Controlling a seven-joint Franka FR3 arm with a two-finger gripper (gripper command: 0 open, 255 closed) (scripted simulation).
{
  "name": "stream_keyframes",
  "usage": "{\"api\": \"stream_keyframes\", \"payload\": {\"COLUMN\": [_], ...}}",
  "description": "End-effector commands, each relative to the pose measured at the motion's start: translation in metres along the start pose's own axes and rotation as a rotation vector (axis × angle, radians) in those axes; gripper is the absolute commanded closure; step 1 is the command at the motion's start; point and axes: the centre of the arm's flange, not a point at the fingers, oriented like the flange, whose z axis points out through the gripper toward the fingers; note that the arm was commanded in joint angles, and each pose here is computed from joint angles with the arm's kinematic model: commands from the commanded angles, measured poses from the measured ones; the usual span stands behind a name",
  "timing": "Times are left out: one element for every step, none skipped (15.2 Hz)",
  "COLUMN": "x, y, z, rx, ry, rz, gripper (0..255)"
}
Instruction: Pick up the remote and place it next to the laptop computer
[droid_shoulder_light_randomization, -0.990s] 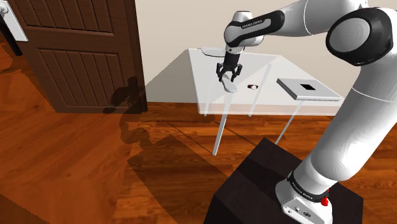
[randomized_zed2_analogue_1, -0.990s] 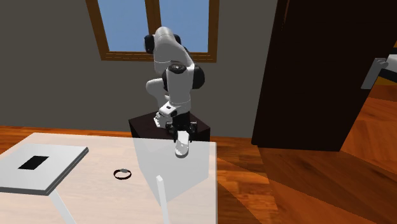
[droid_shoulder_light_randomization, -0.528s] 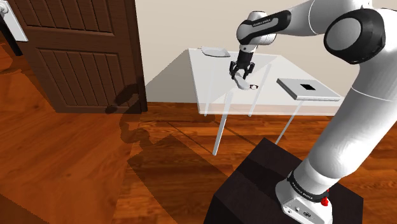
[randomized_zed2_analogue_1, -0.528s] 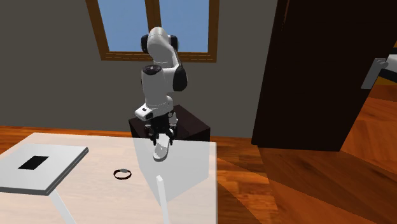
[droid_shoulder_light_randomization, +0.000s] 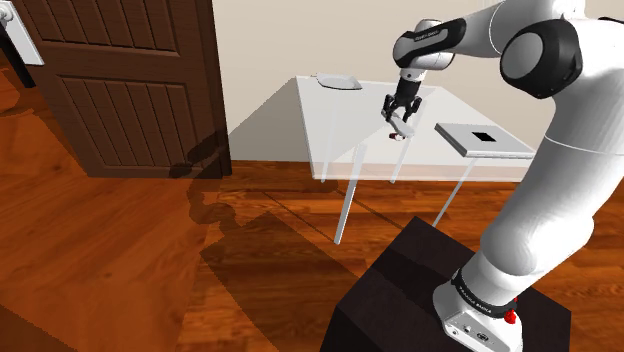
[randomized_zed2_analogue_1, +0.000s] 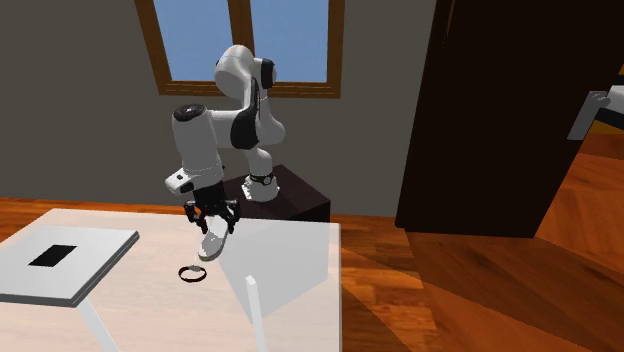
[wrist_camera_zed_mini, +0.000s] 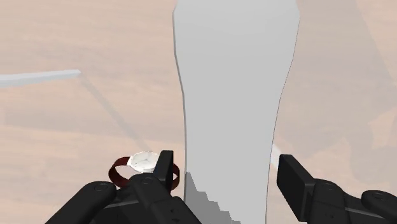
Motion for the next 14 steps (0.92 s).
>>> {"api": "stream_keyframes", "payload": {"x": [0.012,0.015,0.019,0.022,0.026,0.03,0.033,0.037,0.04,0.044,0.047,0.051,0.055,0.055], "y": [0.024,0.037,0.049,0.062,0.075,0.087,0.1,0.113,0.126,0.138,0.151,0.164,0.177,0.177], "z": [0.0,-0.001,-0.001,-0.001,-0.002,-0.002,-0.002,-0.003,-0.003,-0.003,-0.004,-0.004,-0.004,0.001], "rx": [0.0,0.0,0.0,0.0,0.0,0.0,0.0,0.0,0.0,0.0,0.0,0.0,0.0,0.0], "ry": [0.0,0.0,0.0,0.0,0.0,0.0,0.0,0.0,0.0,0.0,0.0,0.0,0.0,0.0], "rz": [-0.002,-0.002,-0.002,-0.002,-0.002,-0.002,-0.002,-0.002,-0.002,-0.002,-0.002,-0.002,-0.002,-0.002], "gripper": [255,255,255,255,255,255,255,255,255,255,255,255,255,255]}}
